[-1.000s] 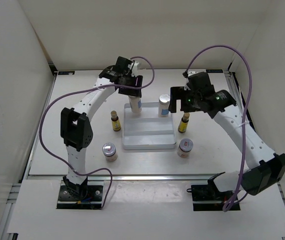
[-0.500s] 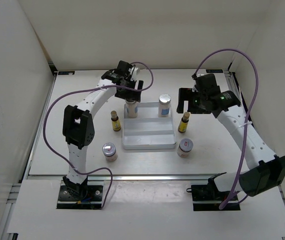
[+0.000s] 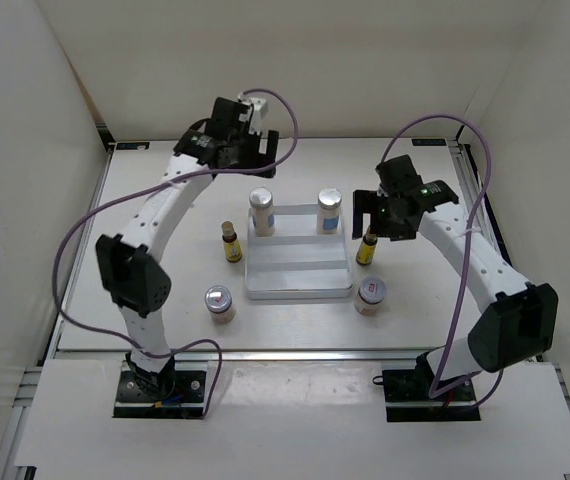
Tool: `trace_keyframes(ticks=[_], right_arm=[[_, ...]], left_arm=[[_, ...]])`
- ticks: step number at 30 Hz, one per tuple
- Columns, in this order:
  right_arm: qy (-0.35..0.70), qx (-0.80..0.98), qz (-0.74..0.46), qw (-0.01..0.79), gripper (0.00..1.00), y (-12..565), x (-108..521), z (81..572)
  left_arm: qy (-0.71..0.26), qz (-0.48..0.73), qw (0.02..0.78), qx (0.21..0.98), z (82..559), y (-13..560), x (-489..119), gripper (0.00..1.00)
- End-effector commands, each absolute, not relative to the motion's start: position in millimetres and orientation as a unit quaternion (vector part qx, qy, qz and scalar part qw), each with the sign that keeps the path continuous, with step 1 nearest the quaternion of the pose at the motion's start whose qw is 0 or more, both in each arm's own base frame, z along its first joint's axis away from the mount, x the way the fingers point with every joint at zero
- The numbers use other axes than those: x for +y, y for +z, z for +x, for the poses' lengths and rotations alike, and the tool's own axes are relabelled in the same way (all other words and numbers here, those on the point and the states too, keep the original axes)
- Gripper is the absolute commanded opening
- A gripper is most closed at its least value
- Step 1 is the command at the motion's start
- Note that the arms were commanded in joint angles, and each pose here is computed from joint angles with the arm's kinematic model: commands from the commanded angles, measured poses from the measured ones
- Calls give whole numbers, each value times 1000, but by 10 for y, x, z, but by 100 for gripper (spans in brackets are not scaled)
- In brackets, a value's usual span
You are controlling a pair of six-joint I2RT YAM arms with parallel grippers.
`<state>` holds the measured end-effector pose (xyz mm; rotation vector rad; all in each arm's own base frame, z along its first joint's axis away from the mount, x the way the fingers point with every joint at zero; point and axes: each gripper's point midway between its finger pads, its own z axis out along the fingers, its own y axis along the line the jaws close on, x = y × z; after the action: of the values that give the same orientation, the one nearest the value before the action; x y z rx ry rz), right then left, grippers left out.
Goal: Organize the condiment bottles
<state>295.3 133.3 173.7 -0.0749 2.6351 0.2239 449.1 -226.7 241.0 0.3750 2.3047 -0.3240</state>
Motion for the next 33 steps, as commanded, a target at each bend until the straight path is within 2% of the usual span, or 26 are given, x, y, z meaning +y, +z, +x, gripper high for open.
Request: trace_keyframes(ticks=[1,3,4,6,7,9,10,16,21,23,24,26,27,30,33], right_arm=[[82,964,-13,253,100,1718,1352,3049],[83,964,-8,252,100,1689,1367,3079],[80,966,-8,245,100,1641,1371,3086],[81,966,-8,247,100,1631,1389,3131],[74,968,-7,242,98,1582,1377,3144],[69,968,-6,242,95,1550,1374,3179],[66,970,-2,236,94,1502,1356,3220],[50,974,0,222,83,1349,1358,3311],[53,972,0,228,58,1391,1389,3390],[55,971,0,233,52,1426,1399,3414],[53,972,0,229,44,1420,1391,3394],[44,972,2,232,35,1450,1358,3406],[44,972,2,232,27,1485,1357,3404],[37,965,8,260,13,1681,1307,3446],[35,956,9,291,6,1918,1262,3466]], left_arm=[[-96,129,480,862,4230,3314,-1916,100],[-71,114,488,862,4133,3358,-1660,100],[-60,112,465,876,4072,3130,-1566,100],[-33,84,466,880,3989,3079,-1258,100],[-27,76,446,891,3930,2837,-1179,100],[-18,61,454,889,3805,2793,-1001,100],[-12,53,446,893,3763,2599,-906,100],[8,2,501,866,3508,2624,-620,100],[23,-14,497,867,3410,2414,-505,100],[13,-20,500,866,3357,2324,-513,100],[13,-20,502,865,3344,2292,-510,100],[8,-23,517,856,3323,2306,-504,100],[9,-22,512,859,3285,2214,-494,100],[16,-25,519,854,3238,2189,-471,100],[16,-25,523,852,3225,2218,-481,100]])
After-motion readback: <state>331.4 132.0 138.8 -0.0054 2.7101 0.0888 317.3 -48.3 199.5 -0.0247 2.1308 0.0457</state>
